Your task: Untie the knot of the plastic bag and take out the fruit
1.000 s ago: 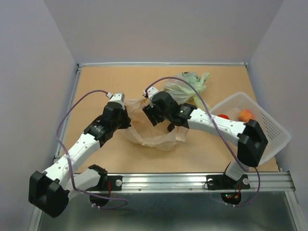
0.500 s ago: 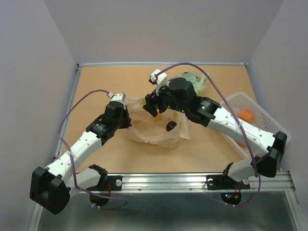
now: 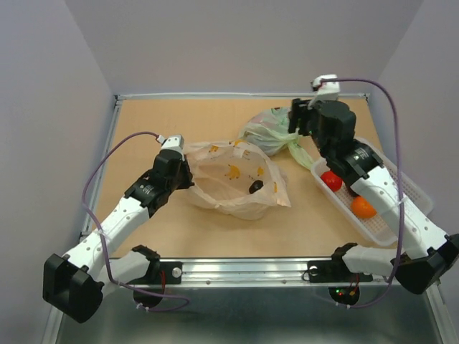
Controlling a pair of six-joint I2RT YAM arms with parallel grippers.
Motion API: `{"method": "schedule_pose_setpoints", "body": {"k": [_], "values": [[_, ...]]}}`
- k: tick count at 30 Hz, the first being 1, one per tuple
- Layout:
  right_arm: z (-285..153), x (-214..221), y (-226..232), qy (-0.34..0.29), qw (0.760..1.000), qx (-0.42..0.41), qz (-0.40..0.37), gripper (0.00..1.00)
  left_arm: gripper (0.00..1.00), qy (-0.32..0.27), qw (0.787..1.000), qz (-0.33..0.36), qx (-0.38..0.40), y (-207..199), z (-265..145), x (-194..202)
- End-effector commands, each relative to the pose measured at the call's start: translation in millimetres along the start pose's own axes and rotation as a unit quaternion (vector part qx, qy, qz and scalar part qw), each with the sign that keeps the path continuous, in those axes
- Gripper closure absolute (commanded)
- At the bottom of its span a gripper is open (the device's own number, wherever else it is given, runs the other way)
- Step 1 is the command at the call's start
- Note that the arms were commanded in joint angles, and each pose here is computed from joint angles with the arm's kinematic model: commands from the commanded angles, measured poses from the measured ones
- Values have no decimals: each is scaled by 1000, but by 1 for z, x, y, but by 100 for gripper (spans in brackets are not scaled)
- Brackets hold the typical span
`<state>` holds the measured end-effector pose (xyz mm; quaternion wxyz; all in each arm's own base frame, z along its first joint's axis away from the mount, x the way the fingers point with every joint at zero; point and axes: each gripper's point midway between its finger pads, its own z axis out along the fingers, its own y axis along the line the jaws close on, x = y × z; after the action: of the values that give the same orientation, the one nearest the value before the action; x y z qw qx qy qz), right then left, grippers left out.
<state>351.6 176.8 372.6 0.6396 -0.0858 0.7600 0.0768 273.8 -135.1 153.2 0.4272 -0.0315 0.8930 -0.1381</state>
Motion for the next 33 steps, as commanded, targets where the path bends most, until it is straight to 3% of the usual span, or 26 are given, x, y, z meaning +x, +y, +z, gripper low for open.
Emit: {"method": "schedule_pose_setpoints", "body": {"k": [1,5,9,13,16,17,19,20,21,27,33], "values": [[-10,29,-106,2,980,189,53,99,100,-37,999,3,8,-6,-13,-27],[-22,81,-175,38,953,287,89,99,100,-37,999,5,11,-7,-14,-27],[-29,135,-218,84,930,334,128,98,100,-35,999,7,10,-7,-16,-26],[-32,186,-246,135,907,359,171,90,100,-35,999,6,9,-5,-17,-24],[-28,199,-249,152,903,357,184,81,100,-37,999,3,9,-4,-20,-24],[-26,200,-250,155,903,357,185,53,100,-36,999,3,9,-4,-20,-23],[-26,198,-252,151,900,364,186,28,100,-36,999,1,9,-3,-21,-23],[-27,197,-253,150,898,369,185,9,100,-35,999,1,8,-3,-21,-22],[-28,191,-256,143,897,375,186,0,100,-36,999,0,8,-3,-22,-22],[-37,161,-259,121,900,381,174,0,100,-41,999,-4,6,-3,-23,-26],[-19,110,-205,101,960,210,157,0,100,-47,999,9,-2,-4,-19,-36]]}}
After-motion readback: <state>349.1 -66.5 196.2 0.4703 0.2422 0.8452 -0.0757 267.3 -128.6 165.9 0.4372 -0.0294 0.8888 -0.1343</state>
